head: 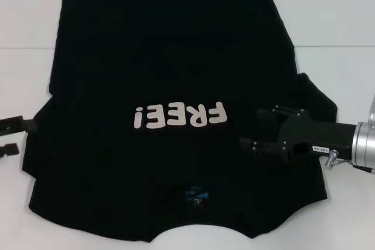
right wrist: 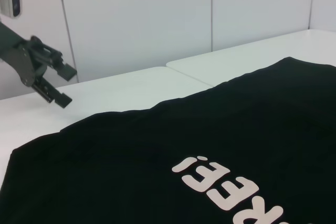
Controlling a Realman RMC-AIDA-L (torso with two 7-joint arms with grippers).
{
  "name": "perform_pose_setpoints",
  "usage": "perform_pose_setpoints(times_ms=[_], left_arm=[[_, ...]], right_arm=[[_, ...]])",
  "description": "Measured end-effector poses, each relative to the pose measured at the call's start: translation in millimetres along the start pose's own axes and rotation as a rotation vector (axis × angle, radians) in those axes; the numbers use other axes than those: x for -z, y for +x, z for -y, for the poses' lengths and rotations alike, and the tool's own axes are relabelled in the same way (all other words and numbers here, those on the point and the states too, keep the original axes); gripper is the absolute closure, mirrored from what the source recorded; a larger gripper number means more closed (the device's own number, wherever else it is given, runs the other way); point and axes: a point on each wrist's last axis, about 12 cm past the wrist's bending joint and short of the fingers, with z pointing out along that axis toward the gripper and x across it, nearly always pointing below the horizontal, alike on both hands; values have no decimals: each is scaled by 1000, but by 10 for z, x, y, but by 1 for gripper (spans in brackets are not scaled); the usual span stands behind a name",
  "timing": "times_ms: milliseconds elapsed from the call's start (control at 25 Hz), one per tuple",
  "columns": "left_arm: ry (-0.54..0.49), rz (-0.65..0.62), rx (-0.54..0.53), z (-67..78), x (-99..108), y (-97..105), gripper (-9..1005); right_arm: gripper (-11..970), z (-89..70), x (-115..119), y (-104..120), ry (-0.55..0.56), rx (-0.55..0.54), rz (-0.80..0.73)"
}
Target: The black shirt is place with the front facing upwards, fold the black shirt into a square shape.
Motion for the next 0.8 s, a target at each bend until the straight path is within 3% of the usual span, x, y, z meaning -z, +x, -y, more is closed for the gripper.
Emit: perform_pose_setpoints(times_ms=[200,800], left_arm=[[-53,8,39,-108,-112,58,66],[-84,35,56,-144,-242,111,73]], right_arm=[[95,0,-2,-4,-1,1,1],[94,-9,18,17,-3,-4,0]])
